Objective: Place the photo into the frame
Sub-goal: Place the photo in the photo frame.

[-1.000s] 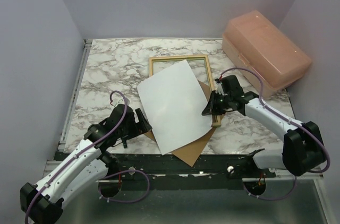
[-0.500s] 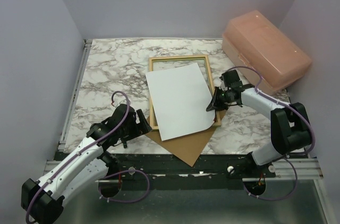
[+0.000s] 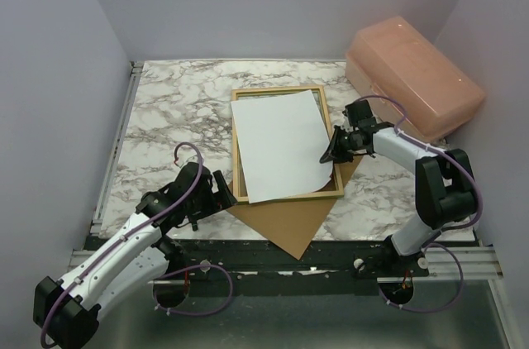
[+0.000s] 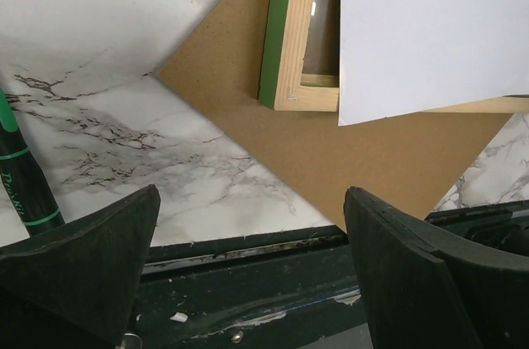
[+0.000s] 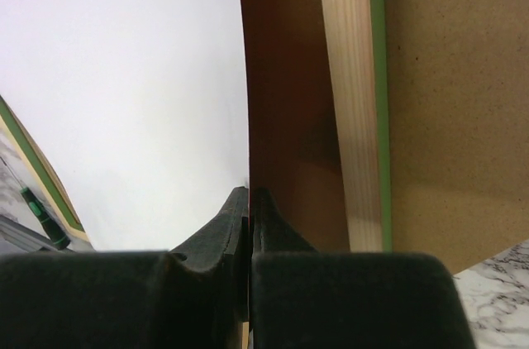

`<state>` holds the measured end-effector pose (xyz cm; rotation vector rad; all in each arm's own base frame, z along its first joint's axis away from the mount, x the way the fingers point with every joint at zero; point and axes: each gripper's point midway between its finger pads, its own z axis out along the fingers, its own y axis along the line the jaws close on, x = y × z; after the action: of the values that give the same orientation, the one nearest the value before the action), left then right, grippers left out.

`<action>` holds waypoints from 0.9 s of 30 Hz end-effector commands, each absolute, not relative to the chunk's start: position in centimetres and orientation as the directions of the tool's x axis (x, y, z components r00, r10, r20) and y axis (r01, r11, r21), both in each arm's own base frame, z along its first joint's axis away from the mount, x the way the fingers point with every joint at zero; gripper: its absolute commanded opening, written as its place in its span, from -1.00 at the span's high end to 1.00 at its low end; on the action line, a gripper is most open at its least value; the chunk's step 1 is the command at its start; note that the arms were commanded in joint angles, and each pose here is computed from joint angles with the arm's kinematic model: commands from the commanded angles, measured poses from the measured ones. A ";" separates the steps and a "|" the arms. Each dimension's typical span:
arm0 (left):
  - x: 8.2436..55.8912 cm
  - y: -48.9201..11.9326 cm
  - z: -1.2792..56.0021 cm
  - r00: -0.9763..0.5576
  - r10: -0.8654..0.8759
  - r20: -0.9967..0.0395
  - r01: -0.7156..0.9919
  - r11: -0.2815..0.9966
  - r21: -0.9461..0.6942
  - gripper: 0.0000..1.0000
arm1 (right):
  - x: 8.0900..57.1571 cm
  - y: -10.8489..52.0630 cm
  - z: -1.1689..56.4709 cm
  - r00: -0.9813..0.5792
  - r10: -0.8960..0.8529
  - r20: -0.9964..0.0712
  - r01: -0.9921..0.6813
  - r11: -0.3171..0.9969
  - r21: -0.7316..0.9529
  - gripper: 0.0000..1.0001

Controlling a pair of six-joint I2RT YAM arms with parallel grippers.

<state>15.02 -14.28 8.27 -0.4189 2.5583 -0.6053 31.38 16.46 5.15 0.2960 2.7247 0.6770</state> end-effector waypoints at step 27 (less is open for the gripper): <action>14.5 -14.2 7.0 -0.856 -0.364 -0.368 -0.167 0.866 -0.471 -0.93 | 35.1 16.8 6.8 -0.845 0.463 -0.266 0.240 0.774 0.586 0.99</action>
<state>14.69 -14.03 6.94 -0.4146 2.5835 -0.5808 34.25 16.83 6.15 0.4959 2.6193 0.7529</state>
